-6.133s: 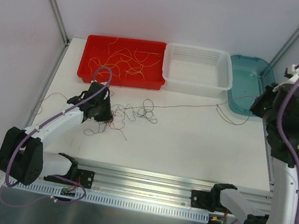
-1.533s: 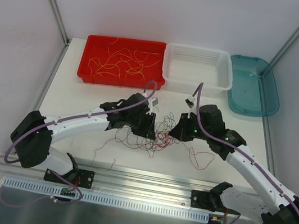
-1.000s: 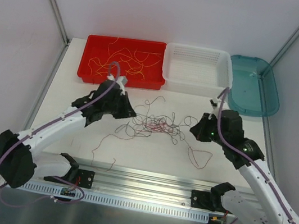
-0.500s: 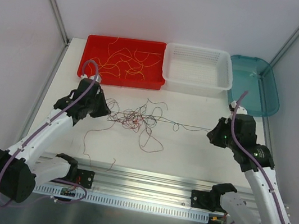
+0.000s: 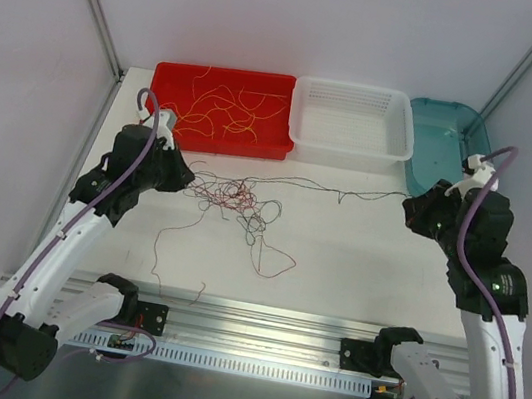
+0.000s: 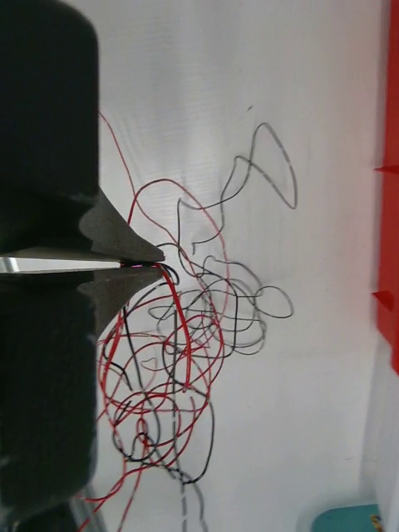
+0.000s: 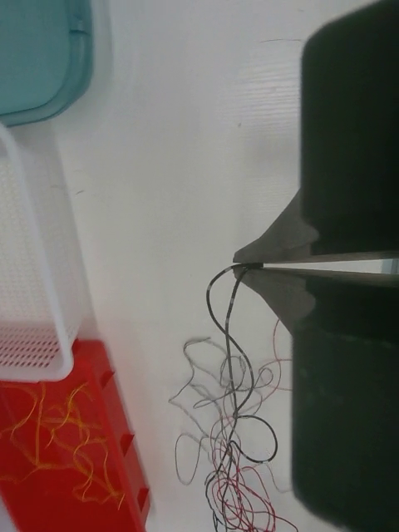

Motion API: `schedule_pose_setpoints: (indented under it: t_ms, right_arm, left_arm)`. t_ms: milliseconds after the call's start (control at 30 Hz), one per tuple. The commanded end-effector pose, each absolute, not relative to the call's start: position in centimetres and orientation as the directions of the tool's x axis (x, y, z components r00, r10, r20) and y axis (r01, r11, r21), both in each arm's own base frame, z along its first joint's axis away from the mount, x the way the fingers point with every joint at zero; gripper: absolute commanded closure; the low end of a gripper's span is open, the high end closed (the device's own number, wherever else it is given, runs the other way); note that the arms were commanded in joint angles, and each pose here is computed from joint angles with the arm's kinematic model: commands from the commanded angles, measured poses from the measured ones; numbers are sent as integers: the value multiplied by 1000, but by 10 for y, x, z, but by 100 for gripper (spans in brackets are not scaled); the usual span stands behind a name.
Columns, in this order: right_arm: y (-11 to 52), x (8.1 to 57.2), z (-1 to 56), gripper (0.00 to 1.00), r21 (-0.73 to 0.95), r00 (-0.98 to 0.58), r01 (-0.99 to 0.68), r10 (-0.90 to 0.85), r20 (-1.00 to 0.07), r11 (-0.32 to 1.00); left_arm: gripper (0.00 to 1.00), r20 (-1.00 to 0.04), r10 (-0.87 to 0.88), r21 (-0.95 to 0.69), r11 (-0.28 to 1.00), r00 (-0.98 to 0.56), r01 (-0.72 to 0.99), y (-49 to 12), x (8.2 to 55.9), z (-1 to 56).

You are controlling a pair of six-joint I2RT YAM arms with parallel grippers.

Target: Untangle the cables

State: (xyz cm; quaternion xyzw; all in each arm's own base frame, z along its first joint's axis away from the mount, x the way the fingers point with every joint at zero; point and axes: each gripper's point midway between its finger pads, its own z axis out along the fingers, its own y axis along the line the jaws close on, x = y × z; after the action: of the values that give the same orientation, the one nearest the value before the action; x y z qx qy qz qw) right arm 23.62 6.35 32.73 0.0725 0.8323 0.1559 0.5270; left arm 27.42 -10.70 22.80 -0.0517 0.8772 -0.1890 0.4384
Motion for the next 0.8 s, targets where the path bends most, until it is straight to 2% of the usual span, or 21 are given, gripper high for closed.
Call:
schedule_pose_setpoints:
  t_ms: [0, 33, 100, 167, 200, 300, 467, 533, 600, 767]
  right_arm:
    - [47, 250, 269, 93, 281, -535, 103, 291, -793, 954]
    - [46, 249, 239, 85, 262, -592, 129, 287, -753, 956]
    - [47, 247, 211, 56, 244, -661, 158, 286, -694, 957]
    - [54, 241, 183, 50, 222, -731, 157, 264, -629, 962]
    - [59, 239, 179, 45, 223, -739, 135, 248, -627, 965]
    - [95, 236, 186, 37, 273, -716, -27, 172, -677, 962]
    - [172, 228, 204, 36, 373, -683, -335, 50, -729, 865]
    - [194, 230, 196, 38, 403, -717, -388, 4, -698, 829]
    - [216, 227, 185, 44, 390, -731, -449, -79, -678, 804]
    - [264, 224, 167, 44, 383, -703, -544, -156, -694, 746]
  left_arm:
    - [100, -657, -198, -464, 866, -727, 184, -136, 258, 194]
    - [100, -628, -207, -501, 845, -750, 187, -149, 254, 189]
    - [100, -584, -193, -521, 834, -788, 181, -162, 249, 172]
    - [100, -550, -176, -534, 826, -817, 182, -178, 246, 164]
    - [100, -541, -176, -536, 826, -822, 176, -182, 247, 163]
    - [100, -504, -202, -557, 819, -840, 138, -191, 253, 161]
    - [100, -494, -214, -575, 807, -843, 132, -202, 265, 171]
    - [100, -499, -220, -583, 801, -838, 137, -205, 266, 177]
    - [100, -516, -246, -584, 802, -821, 127, -202, 269, 185]
    - [100, -565, -355, -579, 814, -745, 51, -189, 284, 207]
